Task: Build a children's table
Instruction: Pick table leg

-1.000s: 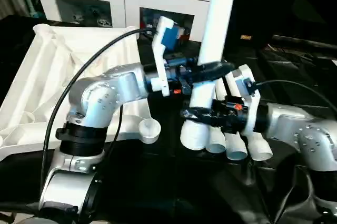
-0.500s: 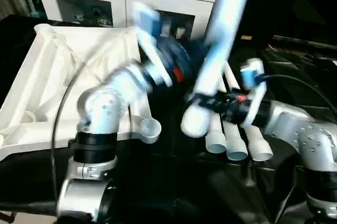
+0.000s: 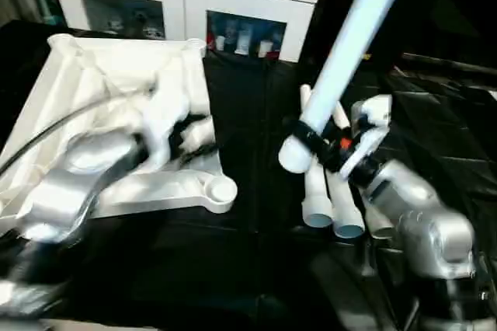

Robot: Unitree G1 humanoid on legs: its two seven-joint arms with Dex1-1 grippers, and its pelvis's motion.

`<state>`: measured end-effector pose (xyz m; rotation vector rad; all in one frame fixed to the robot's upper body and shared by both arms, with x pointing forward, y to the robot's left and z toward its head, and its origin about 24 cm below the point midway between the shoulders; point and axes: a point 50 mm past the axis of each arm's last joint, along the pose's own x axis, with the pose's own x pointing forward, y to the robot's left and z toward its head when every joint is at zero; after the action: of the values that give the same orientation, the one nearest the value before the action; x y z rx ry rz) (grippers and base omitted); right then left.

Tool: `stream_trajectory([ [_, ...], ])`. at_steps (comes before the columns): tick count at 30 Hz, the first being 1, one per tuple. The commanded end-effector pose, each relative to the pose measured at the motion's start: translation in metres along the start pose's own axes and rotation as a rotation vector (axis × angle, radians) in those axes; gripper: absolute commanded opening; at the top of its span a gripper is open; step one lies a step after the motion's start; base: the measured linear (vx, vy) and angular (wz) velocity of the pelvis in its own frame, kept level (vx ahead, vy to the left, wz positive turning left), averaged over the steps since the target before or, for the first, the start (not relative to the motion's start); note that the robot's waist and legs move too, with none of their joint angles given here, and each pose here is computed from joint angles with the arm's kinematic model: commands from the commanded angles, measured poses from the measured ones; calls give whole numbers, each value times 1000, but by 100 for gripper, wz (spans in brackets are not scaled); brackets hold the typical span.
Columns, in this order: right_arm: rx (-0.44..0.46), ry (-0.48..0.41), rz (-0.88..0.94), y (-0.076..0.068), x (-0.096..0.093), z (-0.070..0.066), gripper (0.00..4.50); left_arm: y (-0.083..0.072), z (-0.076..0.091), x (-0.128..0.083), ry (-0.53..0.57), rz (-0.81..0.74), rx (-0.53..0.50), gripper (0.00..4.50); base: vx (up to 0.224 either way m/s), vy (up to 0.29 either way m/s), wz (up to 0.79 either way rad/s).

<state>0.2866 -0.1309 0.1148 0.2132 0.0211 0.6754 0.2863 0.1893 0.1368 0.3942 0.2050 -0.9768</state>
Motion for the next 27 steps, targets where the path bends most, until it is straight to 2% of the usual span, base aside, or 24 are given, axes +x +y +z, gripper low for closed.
stream_trajectory([
  [1, -43, 3, 3, 1, -5, 1, 186, -10, 6, -6, 0, -109, 30, 318, 0, 0, 0],
  [3, -46, 16, 7, 0, -7, -4, 186, -16, -3, -10, 62, -184, 40, 318, 0, 0, 0],
  [4, -40, 22, -10, -2, -8, -10, 186, -18, -24, -13, 205, -226, 90, 318, 0, 0, 0],
  [5, -40, 22, -10, -2, -8, -10, 186, -18, -24, -13, 205, -226, 90, 318, 0, 0, 0],
  [7, -38, 23, -11, -3, -8, -12, 186, -17, -36, -13, 267, -240, 106, 318, 0, 0, 0],
  [11, -24, 19, 8, -2, -7, -11, 186, -1, -47, -12, 325, -158, 135, 318, 0, 0, 0],
  [14, -30, 27, 33, -1, -5, -12, 186, 7, -57, -12, 376, -167, 138, 318, 0, 0, 0],
  [15, -31, 27, 34, -1, -5, -12, 186, 7, -58, -12, 379, -168, 139, 318, 0, 0, 0],
  [16, -34, 30, 37, -1, -5, -12, 186, 9, -58, -10, 377, -173, 137, 289, 0, 0, 0],
  [19, -37, 33, 42, 0, -5, -13, 186, 13, -59, -8, 371, -177, 121, 279, 0, 0, 0],
  [22, -38, 34, 45, -1, -6, -12, 186, 17, -60, -6, 367, -183, 101, 243, 0, 0, 0],
  [25, -40, 47, 68, 1, -8, -13, 186, 20, -62, -4, 370, -231, 74, 235, 0, 0, 0],
  [27, -42, 53, 82, 3, -8, -14, 186, 23, -62, -3, 374, -245, 73, 199, 0, 0, 0],
])
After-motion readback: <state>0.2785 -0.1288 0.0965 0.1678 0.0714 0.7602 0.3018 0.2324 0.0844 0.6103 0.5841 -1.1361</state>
